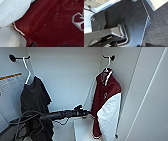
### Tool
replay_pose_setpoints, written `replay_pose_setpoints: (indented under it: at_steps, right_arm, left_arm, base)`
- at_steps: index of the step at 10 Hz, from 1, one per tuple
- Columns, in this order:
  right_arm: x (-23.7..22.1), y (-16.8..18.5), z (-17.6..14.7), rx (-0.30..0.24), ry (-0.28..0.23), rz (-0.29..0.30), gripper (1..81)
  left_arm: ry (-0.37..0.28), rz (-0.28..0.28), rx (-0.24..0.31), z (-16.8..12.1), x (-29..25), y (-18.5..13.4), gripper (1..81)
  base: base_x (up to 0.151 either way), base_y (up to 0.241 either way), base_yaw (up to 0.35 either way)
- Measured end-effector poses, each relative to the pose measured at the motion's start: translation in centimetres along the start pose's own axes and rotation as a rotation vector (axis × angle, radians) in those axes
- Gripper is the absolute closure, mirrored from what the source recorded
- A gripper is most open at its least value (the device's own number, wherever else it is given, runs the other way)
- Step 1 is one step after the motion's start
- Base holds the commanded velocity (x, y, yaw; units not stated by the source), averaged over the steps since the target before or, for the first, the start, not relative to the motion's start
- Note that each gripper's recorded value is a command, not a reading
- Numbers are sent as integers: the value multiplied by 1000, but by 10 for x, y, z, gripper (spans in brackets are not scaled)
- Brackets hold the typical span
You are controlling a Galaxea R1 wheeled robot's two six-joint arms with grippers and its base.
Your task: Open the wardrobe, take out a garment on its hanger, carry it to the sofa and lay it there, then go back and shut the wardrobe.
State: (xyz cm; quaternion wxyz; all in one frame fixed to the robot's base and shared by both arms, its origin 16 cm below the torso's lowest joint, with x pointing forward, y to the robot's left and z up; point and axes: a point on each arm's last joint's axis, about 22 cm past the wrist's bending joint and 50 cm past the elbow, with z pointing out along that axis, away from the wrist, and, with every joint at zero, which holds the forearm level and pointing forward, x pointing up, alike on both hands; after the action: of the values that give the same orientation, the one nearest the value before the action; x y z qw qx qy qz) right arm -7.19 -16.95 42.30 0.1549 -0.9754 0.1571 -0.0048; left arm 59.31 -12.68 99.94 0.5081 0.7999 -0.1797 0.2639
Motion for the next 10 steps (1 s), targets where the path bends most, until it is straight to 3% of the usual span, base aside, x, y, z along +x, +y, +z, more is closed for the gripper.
replay_pose_setpoints:
  at_steps: [2, 4, 6, 10]
  right_arm:
    - [0, 0, 0, -1, -1, 0, 10]
    - [0, -2, 0, 1, -2, 1, 10]
    - [0, -2, 0, 2, -2, 1, 10]
    - [0, -2, 0, 2, -1, 1, 10]
  left_arm:
    - [14, 2, -25, -4, 21, 21, 10]
    - [-9, 11, -84, -3, 25, 61, 10]
    - [10, 25, -123, -4, 56, 103, 10]
    - [59, 22, -143, -17, 109, 145, 10]
  base:
    - [0, 0, 0]
    - [0, 0, 0]
    - [0, 0, 0]
    - [0, 0, 0]
